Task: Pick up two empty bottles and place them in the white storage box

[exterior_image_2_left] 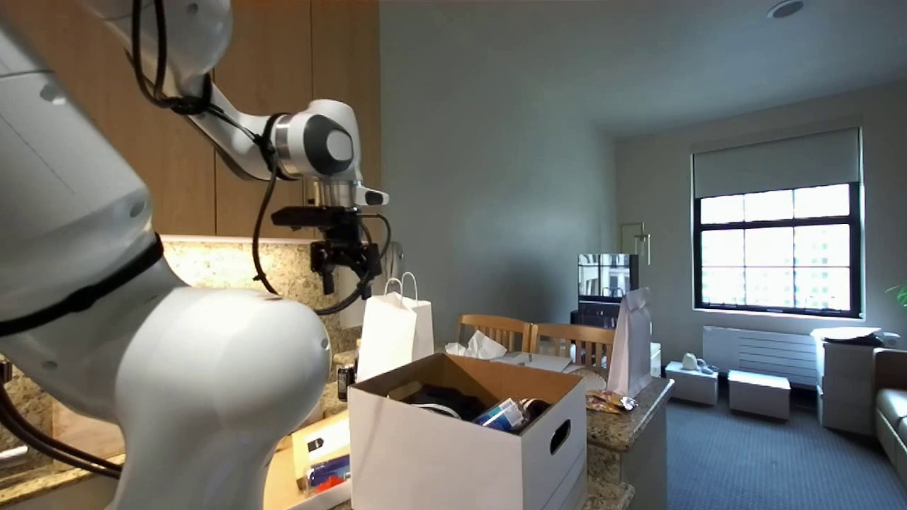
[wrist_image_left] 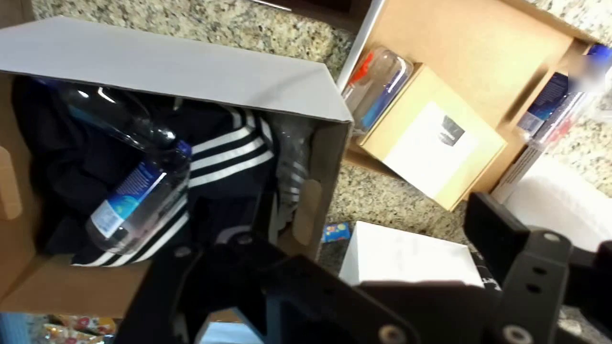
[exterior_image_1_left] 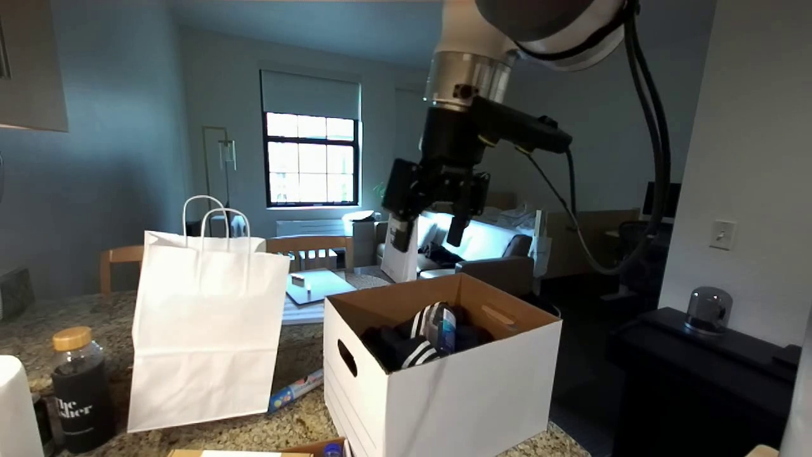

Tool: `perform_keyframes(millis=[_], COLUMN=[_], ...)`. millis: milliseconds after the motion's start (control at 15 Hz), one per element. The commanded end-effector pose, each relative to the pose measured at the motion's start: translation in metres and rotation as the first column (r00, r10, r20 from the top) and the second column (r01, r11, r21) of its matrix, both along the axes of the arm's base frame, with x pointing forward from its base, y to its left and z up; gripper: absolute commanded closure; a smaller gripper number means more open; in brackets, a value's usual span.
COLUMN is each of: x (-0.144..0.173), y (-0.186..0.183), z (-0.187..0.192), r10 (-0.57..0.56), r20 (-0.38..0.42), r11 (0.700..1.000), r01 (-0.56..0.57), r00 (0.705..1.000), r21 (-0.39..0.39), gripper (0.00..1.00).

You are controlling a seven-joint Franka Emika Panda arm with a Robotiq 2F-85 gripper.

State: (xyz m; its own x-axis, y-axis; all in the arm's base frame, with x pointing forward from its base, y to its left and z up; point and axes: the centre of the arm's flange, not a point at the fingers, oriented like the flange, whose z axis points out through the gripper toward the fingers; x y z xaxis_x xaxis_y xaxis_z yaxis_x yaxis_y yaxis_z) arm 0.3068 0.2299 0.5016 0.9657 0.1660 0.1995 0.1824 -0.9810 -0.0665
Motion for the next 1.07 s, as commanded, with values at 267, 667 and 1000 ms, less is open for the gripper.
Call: perform_keyframes(millis=[267, 667, 1000], x=[-0.029, -0.025, -0.027], y=[0.091, 0.093, 0.152], z=[-0.034, -0.036, -0.042], r10=[0.062, 0.055, 0.120], r20=[0.075, 0.063, 0.082], r11=[0.998, 0.998, 0.991], r01=[-0.062, -0.056, -0.124], r00=[0.995, 0.996, 0.989], r21=[0.000, 0.008, 0.047], gripper=[0.00, 0.00, 0.00])
